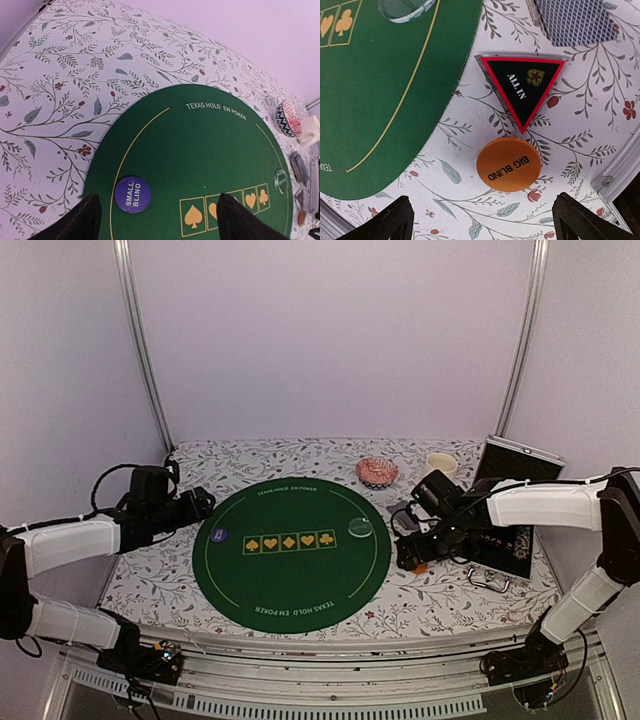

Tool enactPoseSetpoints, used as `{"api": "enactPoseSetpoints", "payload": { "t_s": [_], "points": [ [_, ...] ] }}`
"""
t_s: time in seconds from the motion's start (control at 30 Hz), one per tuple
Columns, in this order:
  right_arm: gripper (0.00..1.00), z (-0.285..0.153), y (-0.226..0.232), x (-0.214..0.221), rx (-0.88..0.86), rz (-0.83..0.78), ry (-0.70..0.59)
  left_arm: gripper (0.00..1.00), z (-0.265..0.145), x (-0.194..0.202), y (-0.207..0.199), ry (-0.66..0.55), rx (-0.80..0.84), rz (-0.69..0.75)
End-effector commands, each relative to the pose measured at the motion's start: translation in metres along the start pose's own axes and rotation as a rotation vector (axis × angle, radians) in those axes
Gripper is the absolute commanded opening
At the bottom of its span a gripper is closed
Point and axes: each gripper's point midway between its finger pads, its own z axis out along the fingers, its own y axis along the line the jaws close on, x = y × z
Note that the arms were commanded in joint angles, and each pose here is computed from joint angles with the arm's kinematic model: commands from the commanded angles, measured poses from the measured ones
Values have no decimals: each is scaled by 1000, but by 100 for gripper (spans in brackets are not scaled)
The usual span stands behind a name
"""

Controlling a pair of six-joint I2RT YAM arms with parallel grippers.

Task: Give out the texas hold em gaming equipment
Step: Place the small blind button in the small blind area, then pick up the big blind button from the center of the board.

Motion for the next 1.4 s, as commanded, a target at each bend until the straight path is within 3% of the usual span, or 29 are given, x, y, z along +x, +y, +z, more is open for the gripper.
{"api": "enactPoseSetpoints", "payload": {
  "t_s": [0.0,0.17,0.67,1.37],
  "points": [
    [99,17,0,-6,-1,12,21,82,1,3,1,11,-32,47],
    [96,34,-11,-5,16,34,47,82,2,4,-2,16,-26,66],
    [61,60,-19,6,45,38,130,82,3,5,0,13,-40,90],
    [64,52,-21,22,78,43,185,82,2,4,1,8,-44,104]
  ]
}}
